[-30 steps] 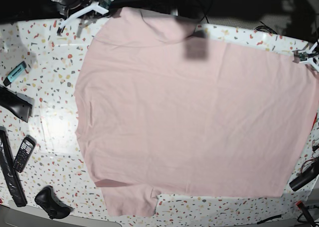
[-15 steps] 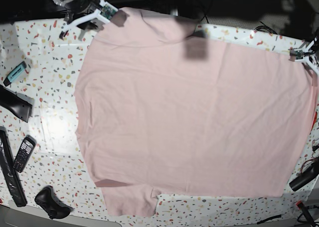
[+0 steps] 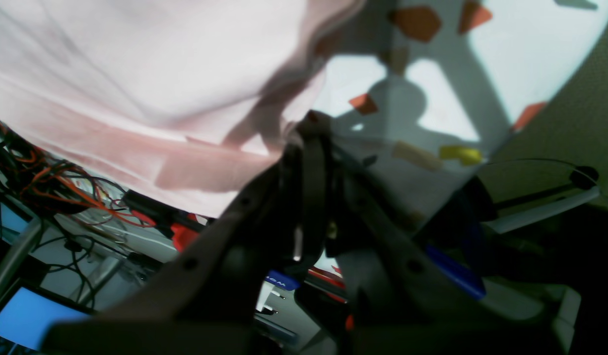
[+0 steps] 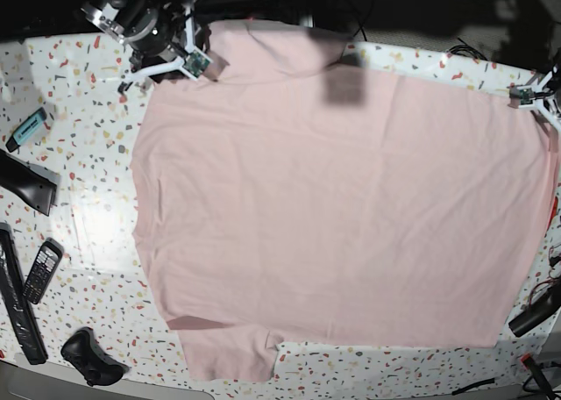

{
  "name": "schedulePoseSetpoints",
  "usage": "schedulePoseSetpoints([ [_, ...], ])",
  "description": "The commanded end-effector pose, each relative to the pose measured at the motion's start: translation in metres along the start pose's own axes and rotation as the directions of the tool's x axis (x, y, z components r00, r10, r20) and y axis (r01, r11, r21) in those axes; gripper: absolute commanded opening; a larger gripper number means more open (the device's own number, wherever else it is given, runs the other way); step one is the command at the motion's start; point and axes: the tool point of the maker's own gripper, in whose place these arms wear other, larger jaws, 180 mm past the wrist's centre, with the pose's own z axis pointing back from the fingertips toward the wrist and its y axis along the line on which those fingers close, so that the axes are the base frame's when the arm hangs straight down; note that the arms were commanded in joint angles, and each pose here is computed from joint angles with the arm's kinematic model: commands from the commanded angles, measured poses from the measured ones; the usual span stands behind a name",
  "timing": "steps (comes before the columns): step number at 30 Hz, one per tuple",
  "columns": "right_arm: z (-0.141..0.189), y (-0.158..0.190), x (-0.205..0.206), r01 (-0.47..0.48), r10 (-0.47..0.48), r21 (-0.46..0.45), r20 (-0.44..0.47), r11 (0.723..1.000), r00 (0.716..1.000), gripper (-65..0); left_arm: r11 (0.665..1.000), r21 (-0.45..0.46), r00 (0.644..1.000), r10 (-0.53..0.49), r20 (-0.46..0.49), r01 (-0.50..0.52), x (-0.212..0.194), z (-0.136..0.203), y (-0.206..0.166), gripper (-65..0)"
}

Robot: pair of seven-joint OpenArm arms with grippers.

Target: Fold the T-shirt properly

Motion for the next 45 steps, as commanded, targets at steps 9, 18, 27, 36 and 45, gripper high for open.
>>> schedulePoseSetpoints([
  [9, -0.013, -0.001, -0.007, -0.026, 0.027, 0.016, -0.051, 1.000, 0.998, -61.3, 1.000, 0.010, 1.000, -0.006, -0.008, 0.006, -0.008, 0.005, 0.006, -65.0],
  [18, -0.004, -0.023, 0.001, -0.138, 0.133, -0.088, -0.053, 0.987, 0.990, -65.0, 1.000, 0.010, 1.000, -0.005, -0.012, 0.005, -0.008, 0.005, 0.006, -65.0],
  [27, 0.019, -0.080, -0.001, -0.084, 0.075, -0.230, -0.045, 0.970, 0.996, -65.0, 0.998, 0.015, 0.998, 0.055, 0.015, -0.055, -0.006, 0.007, 0.011, -65.0],
  [36, 0.049, -0.088, -0.024, -0.103, 0.083, -0.247, -0.093, 0.964, 0.992, -65.0, 0.975, 0.082, 0.977, 0.199, 0.075, -0.205, -0.005, 0.016, 0.043, -65.0],
  [45, 0.075, -0.091, -0.038, -0.063, 0.035, -0.270, -0.108, 0.961, 0.994, -65.0, 0.966, 0.069, 0.963, 0.241, 0.120, -0.250, 0.017, 0.008, 0.040, -65.0],
])
